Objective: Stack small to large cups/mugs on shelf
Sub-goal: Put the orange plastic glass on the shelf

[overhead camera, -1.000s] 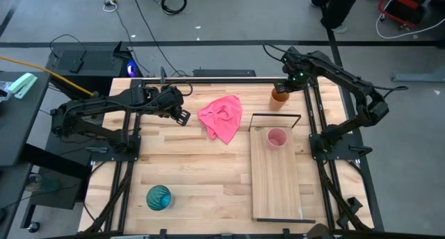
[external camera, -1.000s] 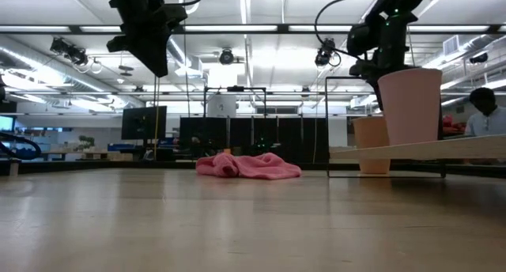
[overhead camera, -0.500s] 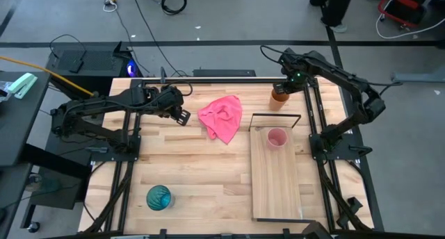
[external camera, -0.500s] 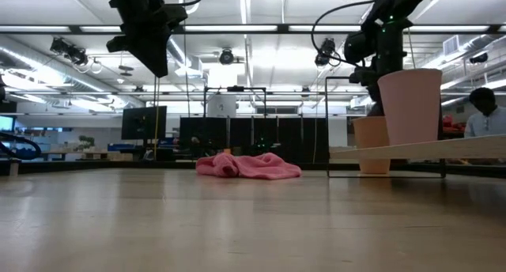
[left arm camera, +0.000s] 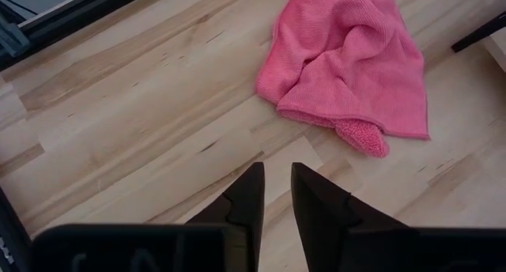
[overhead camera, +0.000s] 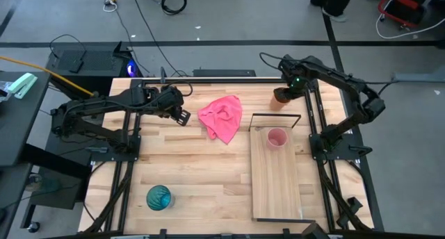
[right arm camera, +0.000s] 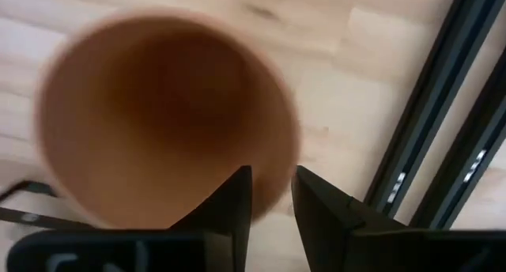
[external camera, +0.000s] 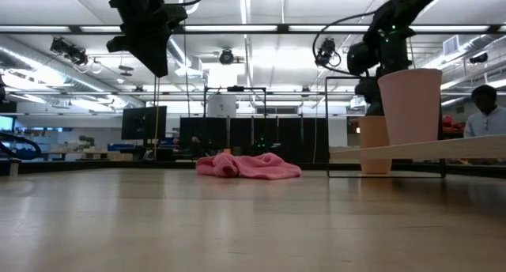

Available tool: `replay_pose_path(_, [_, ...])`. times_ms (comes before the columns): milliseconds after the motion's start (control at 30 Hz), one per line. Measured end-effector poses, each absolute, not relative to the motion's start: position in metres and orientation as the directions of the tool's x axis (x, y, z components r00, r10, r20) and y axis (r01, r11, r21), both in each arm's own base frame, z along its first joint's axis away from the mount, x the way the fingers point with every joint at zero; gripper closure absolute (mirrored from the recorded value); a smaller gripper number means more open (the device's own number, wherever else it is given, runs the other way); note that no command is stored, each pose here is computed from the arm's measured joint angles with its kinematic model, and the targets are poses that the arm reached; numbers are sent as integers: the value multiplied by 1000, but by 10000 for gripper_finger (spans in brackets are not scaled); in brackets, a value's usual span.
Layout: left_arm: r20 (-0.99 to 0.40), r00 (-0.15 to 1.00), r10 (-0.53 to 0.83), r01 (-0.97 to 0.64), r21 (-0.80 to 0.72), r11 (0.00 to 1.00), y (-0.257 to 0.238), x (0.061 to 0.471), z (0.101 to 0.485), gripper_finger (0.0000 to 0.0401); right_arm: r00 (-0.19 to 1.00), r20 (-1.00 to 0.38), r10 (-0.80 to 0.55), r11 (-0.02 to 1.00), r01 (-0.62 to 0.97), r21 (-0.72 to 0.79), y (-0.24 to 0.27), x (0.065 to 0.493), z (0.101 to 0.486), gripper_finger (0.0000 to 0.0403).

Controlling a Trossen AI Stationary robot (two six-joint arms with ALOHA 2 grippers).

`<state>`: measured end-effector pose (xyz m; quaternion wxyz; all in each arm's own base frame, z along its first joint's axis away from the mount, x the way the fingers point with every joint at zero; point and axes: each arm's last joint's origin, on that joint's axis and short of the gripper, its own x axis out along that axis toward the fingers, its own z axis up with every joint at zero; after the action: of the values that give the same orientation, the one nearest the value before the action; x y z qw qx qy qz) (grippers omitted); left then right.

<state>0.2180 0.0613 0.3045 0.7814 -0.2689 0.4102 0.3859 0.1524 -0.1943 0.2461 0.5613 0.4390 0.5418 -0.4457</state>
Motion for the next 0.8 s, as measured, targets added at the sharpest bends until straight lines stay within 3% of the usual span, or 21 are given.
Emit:
replay_pose_path(500, [-848, 366, 383, -824, -104, 558, 61, 218, 304, 328, 72, -993, -96, 196, 979, 52, -188, 147, 247, 307])
replay_pose_path(800, [-848, 366, 383, -824, -104, 557, 61, 218, 304, 332, 83, -991, -110, 186, 981, 61, -190, 149, 247, 341])
